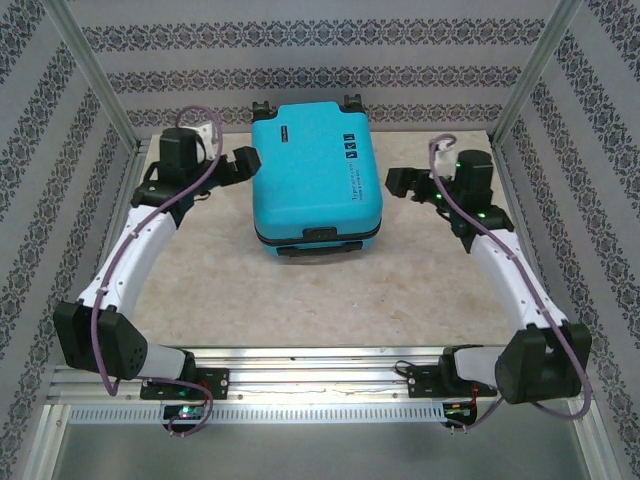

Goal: Pack the luggage

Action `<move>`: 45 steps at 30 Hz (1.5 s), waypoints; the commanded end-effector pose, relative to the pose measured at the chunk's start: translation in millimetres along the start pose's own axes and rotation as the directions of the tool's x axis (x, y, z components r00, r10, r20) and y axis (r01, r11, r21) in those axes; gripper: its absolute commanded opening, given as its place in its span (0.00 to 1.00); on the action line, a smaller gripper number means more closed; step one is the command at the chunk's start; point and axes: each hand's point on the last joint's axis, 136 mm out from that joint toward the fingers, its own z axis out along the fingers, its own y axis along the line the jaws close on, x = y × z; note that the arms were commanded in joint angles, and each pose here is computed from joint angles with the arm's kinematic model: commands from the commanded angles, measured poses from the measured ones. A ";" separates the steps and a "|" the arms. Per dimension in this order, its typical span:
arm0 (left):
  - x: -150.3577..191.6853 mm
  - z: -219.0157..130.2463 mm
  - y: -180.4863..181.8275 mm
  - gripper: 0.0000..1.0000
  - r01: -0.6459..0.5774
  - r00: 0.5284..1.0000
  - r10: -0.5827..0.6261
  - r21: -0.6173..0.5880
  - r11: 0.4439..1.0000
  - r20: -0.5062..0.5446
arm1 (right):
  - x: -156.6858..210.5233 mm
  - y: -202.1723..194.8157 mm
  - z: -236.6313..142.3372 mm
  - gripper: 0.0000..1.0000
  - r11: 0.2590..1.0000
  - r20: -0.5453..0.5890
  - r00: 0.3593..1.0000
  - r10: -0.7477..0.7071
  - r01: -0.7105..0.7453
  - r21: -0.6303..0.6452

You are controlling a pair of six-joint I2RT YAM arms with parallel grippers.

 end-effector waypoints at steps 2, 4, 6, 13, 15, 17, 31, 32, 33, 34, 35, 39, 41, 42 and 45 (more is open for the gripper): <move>4.0 -21.0 21.9 1.00 -0.080 0.996 0.074 -0.121 0.989 -0.055 | 11.9 -32.1 -23.7 0.98 0.993 -0.008 0.999 0.035 -0.034 0.112; 5.0 -27.6 41.9 1.00 -0.102 0.994 0.088 -0.230 0.968 -0.070 | 9.7 -43.0 -35.6 0.98 0.986 0.024 0.999 0.045 -0.048 0.159; 3.2 -37.8 64.8 1.00 -0.123 0.992 0.106 -0.363 0.924 -0.067 | 7.2 -58.9 -49.4 0.98 0.967 0.063 0.997 0.051 -0.065 0.245; 5.3 -53.6 113.9 1.00 -0.141 0.982 0.188 -0.579 0.803 0.022 | 16.5 -97.5 -84.3 0.98 0.876 0.147 0.987 0.062 -0.124 0.466; 9.2 -55.8 126.9 1.00 -0.122 0.975 0.209 -0.614 0.780 0.073 | 19.7 -110.0 -95.2 0.98 0.829 0.187 0.980 0.070 -0.161 0.535; 15.8 -56.3 137.7 1.00 -0.107 0.968 0.224 -0.625 0.773 0.111 | 22.1 -123.7 -108.7 0.98 0.770 0.236 0.970 0.059 -0.195 0.607; 96.4 -9.2 203.4 1.00 -0.137 0.931 0.312 -0.608 0.782 0.190 | 40.5 -126.2 -69.9 0.98 0.858 0.225 0.957 -0.185 0.045 0.512; 100.5 -4.9 205.3 1.00 -0.142 0.932 0.312 -0.602 0.786 0.187 | 44.0 -130.3 -66.9 0.98 0.853 0.212 0.960 -0.181 0.046 0.519; 101.5 -1.6 205.4 1.00 -0.143 0.927 0.317 -0.592 0.793 0.200 | 47.7 -135.0 -62.6 0.98 0.850 0.195 0.965 -0.173 0.047 0.525; 104.2 2.4 205.1 1.00 -0.159 0.923 0.329 -0.581 0.798 0.198 | 51.8 -137.5 -56.0 0.98 0.855 0.175 0.970 -0.168 0.055 0.516; 106.6 5.0 205.8 1.00 -0.166 0.924 0.331 -0.577 0.800 0.193 | 55.2 -138.3 -49.5 0.98 0.862 0.152 0.974 -0.167 0.070 0.501; 112.0 16.1 210.3 1.00 -0.201 0.909 0.369 -0.571 0.796 0.194 | 78.5 -140.8 -15.8 0.98 0.874 0.027 0.977 -0.209 0.174 0.454; 117.0 24.4 211.3 1.00 -0.219 0.904 0.380 -0.554 0.803 0.194 | 87.3 -142.7 -2.0 0.98 0.855 -0.015 0.967 -0.254 0.232 0.463; 117.4 29.1 214.6 1.00 -0.223 0.895 0.395 -0.557 0.800 0.208 | 90.9 -142.7 5.4 0.98 0.854 -0.018 0.963 -0.268 0.246 0.457; 130.0 40.4 206.6 1.00 -0.284 0.887 0.419 -0.487 0.826 0.194 | 100.3 -147.5 24.4 0.98 0.884 0.036 0.966 -0.254 0.218 0.413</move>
